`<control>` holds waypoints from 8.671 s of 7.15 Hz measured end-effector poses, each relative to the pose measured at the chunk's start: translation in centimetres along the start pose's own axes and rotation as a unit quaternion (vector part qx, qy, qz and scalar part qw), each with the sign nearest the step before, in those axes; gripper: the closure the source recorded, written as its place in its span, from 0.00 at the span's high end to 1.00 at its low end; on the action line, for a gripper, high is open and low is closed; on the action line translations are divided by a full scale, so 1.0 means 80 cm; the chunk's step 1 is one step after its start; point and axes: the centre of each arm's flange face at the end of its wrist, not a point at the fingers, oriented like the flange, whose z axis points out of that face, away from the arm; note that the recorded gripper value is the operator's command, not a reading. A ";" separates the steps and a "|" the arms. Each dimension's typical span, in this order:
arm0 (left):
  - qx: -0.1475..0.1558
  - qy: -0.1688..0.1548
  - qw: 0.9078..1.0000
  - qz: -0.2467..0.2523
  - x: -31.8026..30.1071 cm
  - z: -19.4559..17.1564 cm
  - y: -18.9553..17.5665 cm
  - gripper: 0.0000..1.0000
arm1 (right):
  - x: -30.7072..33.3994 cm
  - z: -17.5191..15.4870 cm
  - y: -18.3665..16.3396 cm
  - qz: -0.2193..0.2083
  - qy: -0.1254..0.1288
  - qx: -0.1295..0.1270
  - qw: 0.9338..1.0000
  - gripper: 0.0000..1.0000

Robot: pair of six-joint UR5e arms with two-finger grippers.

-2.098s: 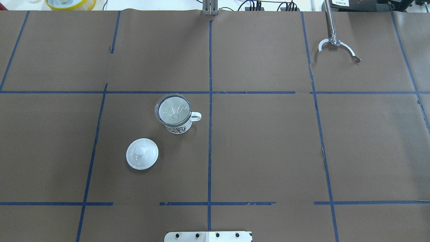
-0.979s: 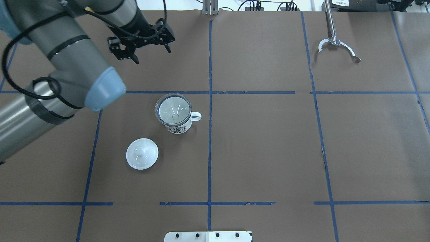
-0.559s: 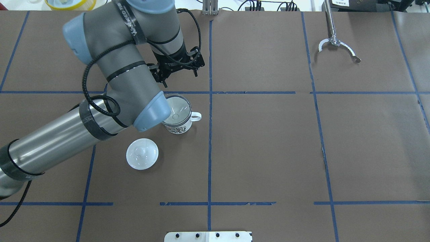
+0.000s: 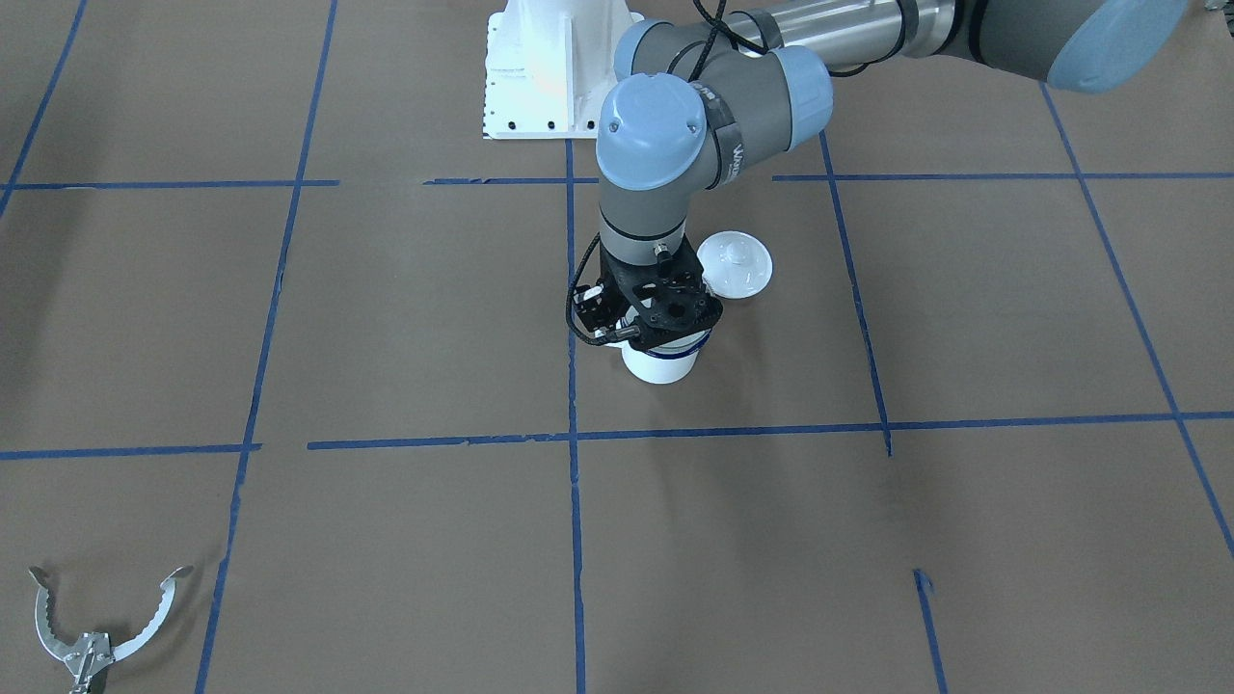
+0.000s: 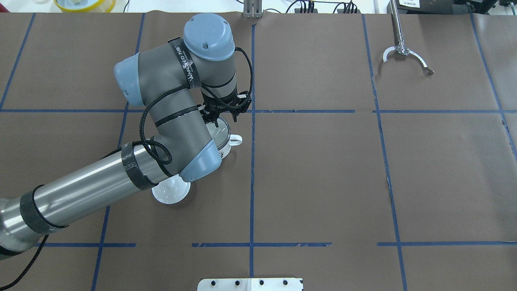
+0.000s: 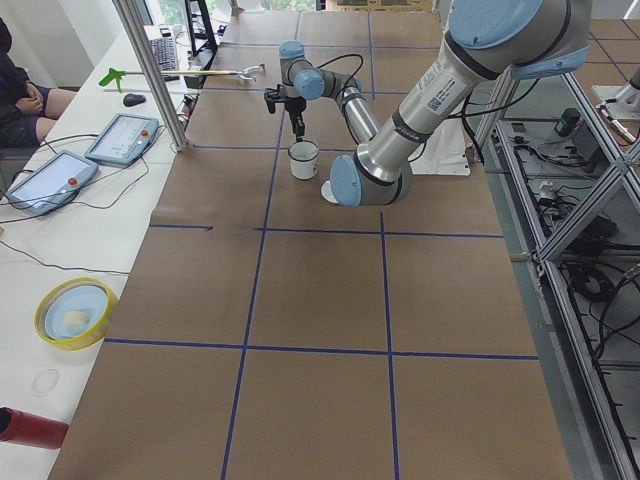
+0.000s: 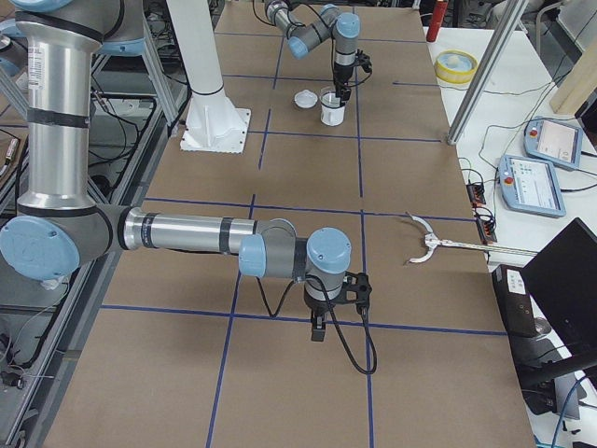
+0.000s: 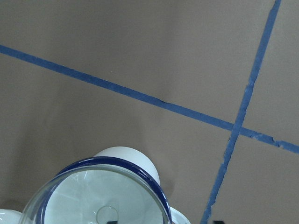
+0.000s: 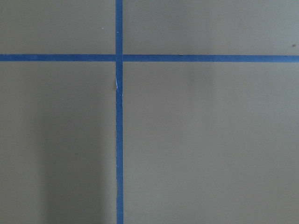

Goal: Remove funnel from cup
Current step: 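Move the left gripper over the mug and grasp the clear glass funnel, then lift the funnel out of the mug with the left gripper, then lower the funnel onto the table farther from the robot and release, then move the left gripper to the white lid and grasp its knob, then lift the white lid and carry it over the mug with the left gripper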

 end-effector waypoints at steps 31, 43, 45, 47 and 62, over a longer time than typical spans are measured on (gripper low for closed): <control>0.322 0.257 0.839 -0.355 -0.156 0.094 -0.213 0.58 | 0.000 0.000 0.000 0.000 0.000 0.000 1.000 1.00; 0.088 0.071 0.988 0.107 -0.217 -0.076 0.018 1.00 | 0.000 0.000 0.000 0.000 0.000 0.000 1.000 1.00; 0.043 0.053 0.989 0.128 -0.215 -0.025 0.068 1.00 | 0.000 0.000 0.000 0.000 0.000 0.000 1.000 1.00; 0.019 0.037 0.989 0.141 -0.231 0.027 0.094 0.99 | 0.000 0.000 0.000 0.000 0.000 0.000 1.000 1.00; 0.002 0.028 0.990 0.136 -0.255 0.093 0.107 0.00 | 0.000 0.000 0.000 0.000 0.000 0.000 1.000 1.00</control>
